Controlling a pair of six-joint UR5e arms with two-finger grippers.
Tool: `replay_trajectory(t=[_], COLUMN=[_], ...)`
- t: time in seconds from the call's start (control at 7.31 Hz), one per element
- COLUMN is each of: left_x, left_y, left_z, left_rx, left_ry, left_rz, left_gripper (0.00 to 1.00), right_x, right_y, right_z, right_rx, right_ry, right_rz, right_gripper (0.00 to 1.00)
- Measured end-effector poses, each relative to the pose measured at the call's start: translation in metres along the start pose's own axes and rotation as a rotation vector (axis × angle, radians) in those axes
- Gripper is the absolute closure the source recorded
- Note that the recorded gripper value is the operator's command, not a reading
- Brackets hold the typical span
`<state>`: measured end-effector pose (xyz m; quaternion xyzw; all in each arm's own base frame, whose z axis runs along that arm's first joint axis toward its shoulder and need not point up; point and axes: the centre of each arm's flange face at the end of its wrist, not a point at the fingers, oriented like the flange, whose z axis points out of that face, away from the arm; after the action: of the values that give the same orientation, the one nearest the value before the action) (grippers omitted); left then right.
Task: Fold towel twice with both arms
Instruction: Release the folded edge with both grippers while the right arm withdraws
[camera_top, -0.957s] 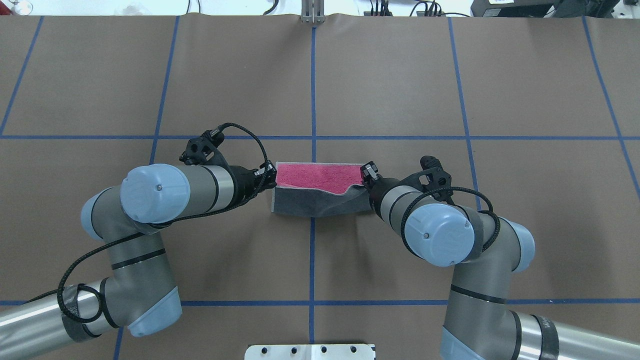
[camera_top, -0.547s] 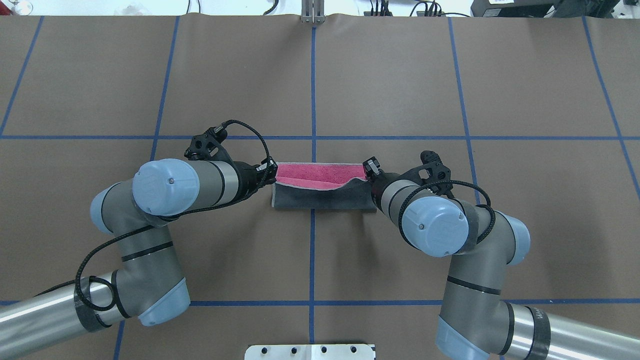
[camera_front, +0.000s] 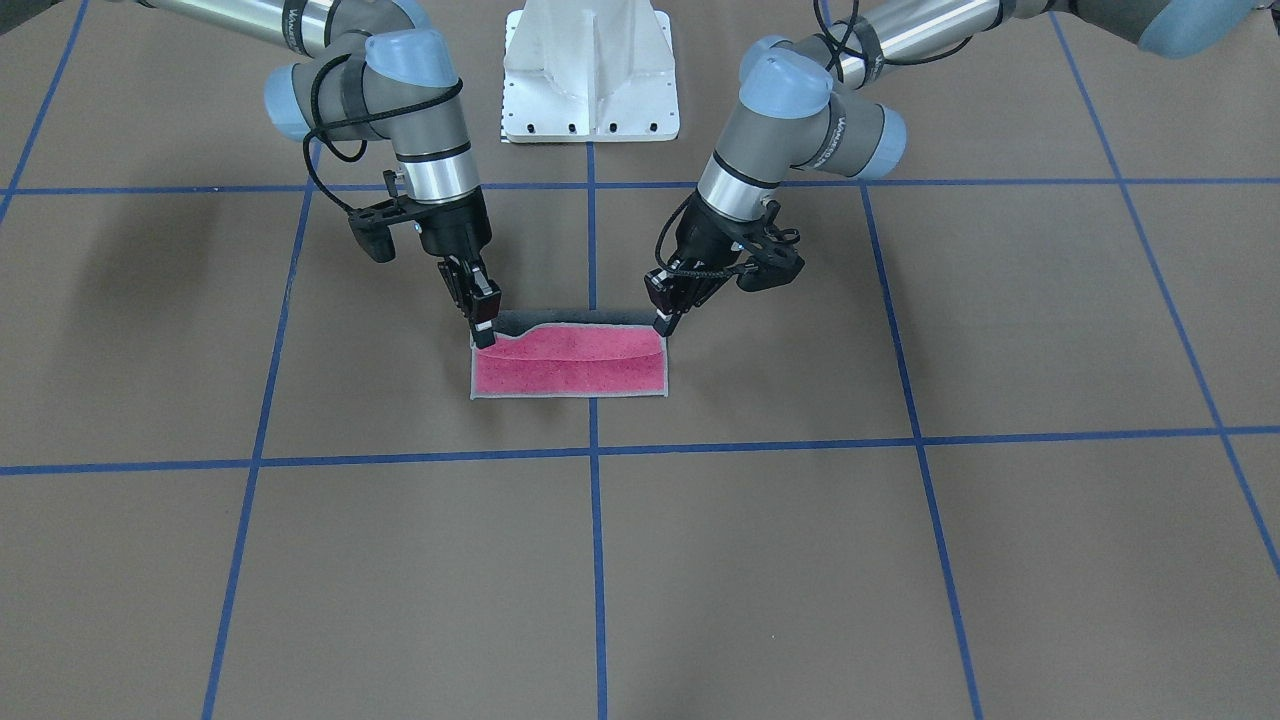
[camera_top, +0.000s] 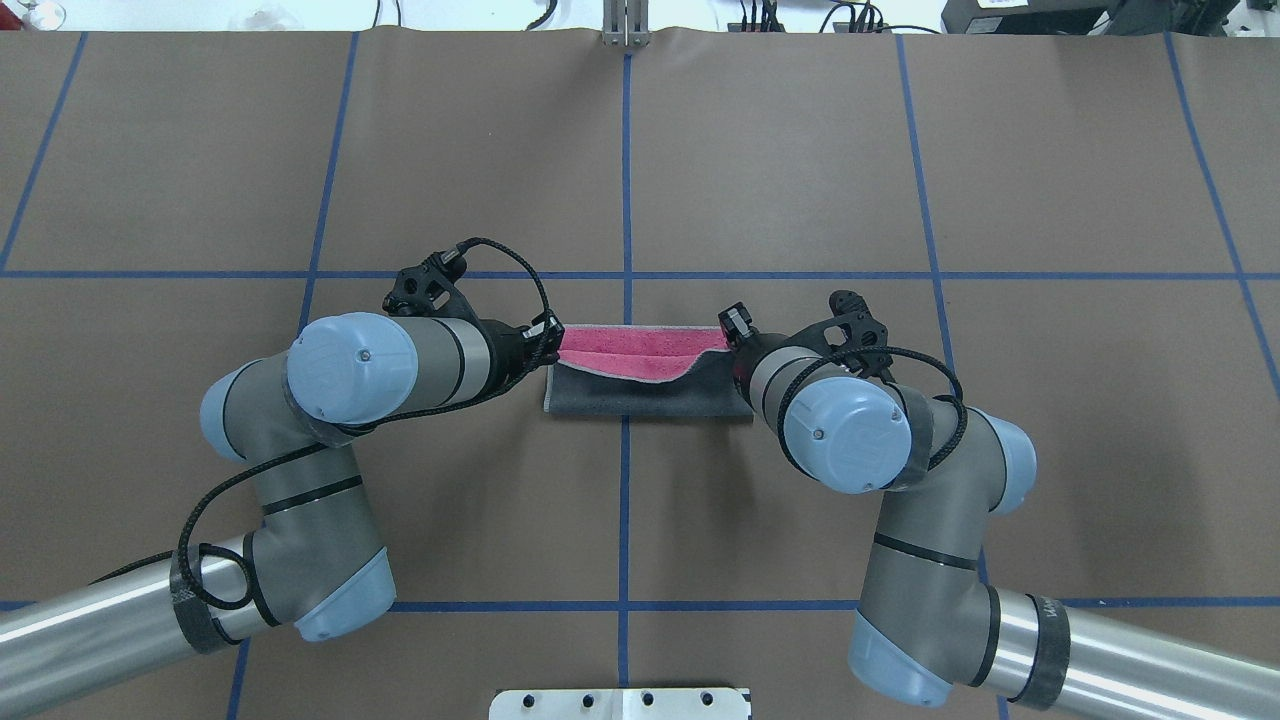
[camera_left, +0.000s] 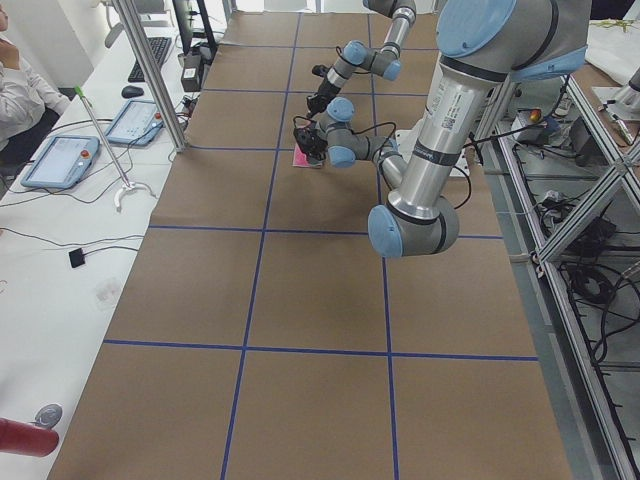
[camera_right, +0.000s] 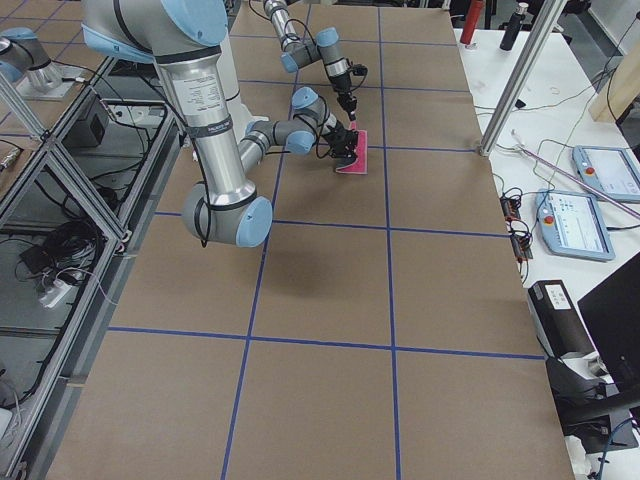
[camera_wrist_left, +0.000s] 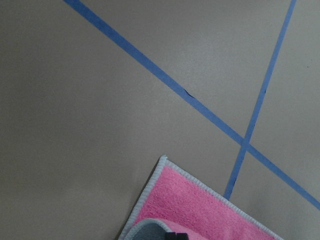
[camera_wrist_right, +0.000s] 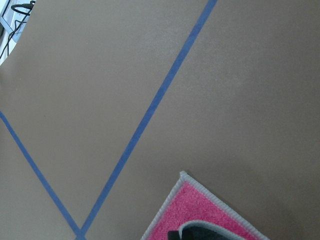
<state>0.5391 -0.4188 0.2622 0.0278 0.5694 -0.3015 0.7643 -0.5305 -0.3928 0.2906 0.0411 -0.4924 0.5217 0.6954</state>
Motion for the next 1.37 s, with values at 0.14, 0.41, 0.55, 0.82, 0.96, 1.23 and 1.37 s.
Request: replay_trajectory(t=[0.14, 0.41, 0.55, 0.82, 0.96, 1.23, 1.37], left_x=[0.000, 0.001, 0.003, 0.012, 0.018, 0.026, 0.027], left_y=[-0.001, -0.006, -0.010, -0.022, -0.028, -0.043, -0.045], left_z=[0.001, 0.002, 0.003, 0.014, 0.016, 0.013, 0.012], left_rx=[0.002, 0.009, 0.016, 0.038, 0.047, 0.062, 0.061], left_ry=[-0.001, -0.002, -0.003, -0.010, -0.009, -0.002, -0.001], left_rz=[0.000, -0.003, -0.005, -0.006, 0.003, 0.016, 0.029], left_gripper=[1.00, 0.75, 0.45, 0.10, 0.01, 0.00, 0.00], right_x=[-0.003, -0.007, -0.009, -0.021, -0.030, -0.045, -0.052], right_y=[-0.001, -0.006, -0.010, -0.013, -0.014, -0.023, -0.032], right_z=[0.003, 0.006, 0.008, 0.012, 0.011, 0.008, 0.007], right_rx=[0.005, 0.015, 0.021, 0.031, 0.029, 0.016, 0.000], right_ry=[-0.001, -0.003, -0.003, -0.008, -0.016, -0.020, -0.007], right_rz=[0.001, -0.009, -0.028, -0.081, -0.091, -0.128, -0.170], right_gripper=[1.00, 0.01, 0.00, 0.00, 0.00, 0.00, 0.00])
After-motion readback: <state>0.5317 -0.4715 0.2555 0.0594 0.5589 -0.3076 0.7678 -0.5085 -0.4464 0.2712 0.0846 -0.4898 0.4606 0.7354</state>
